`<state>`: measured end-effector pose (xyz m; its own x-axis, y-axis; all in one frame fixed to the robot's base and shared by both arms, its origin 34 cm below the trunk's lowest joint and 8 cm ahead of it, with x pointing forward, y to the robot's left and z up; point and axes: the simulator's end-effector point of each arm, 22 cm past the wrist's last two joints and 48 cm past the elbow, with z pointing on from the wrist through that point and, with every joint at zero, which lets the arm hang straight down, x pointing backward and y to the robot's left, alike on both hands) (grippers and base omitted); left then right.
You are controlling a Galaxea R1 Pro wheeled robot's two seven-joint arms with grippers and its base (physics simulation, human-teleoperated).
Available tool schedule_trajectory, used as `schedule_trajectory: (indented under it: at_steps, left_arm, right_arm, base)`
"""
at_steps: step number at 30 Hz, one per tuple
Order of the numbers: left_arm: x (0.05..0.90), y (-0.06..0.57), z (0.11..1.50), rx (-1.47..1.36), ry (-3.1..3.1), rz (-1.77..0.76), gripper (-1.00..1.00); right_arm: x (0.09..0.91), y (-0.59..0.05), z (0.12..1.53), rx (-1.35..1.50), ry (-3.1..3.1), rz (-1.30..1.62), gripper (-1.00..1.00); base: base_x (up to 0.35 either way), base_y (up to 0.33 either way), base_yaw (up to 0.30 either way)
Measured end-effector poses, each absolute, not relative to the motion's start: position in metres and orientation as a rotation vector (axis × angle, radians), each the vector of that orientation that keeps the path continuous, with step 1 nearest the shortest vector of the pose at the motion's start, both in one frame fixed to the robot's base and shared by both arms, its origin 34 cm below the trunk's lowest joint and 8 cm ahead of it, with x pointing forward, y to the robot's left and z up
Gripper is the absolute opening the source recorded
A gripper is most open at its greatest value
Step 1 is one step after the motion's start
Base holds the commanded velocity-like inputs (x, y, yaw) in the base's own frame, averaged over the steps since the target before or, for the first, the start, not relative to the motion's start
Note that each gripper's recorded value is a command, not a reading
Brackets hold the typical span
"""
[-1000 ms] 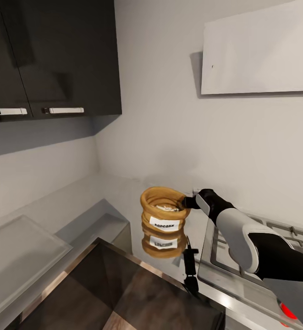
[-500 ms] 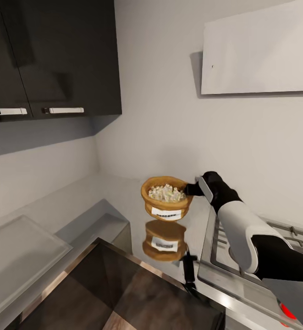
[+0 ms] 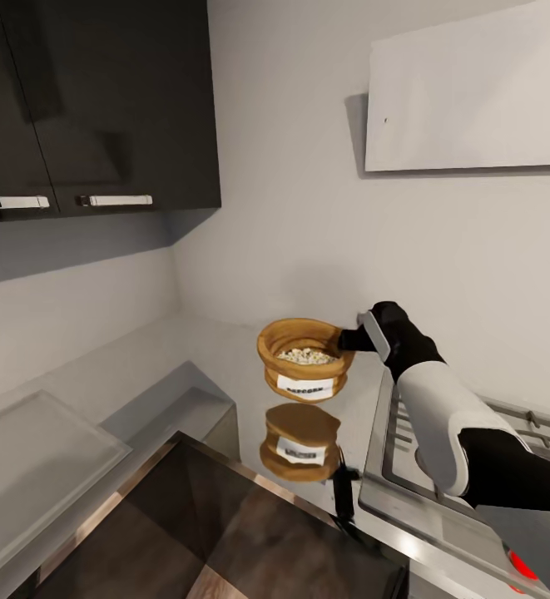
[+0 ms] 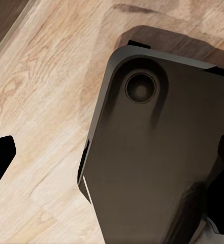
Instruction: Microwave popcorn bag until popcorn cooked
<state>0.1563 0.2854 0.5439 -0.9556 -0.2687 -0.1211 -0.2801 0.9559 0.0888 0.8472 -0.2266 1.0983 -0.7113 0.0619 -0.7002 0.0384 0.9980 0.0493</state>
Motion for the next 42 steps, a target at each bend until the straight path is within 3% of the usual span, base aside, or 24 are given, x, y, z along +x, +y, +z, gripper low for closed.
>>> schedule_trajectory:
  at_steps: [5, 42]
  left_arm:
    - [0.157, 0.286, 0.544, -0.421, 2.998, 0.163, 1.00]
    - [0.152, 0.289, 0.545, -0.420, 3.002, 0.243, 1.00]
  right_arm:
    - [0.845, -0.225, 1.096, 0.065, 2.378, 0.042, -1.00]
    - [0.847, -0.233, 1.138, 0.074, 2.314, 0.043, -1.00]
  base:
    - [-0.085, 0.000, 0.000]
    - [-0.347, 0.000, 0.000]
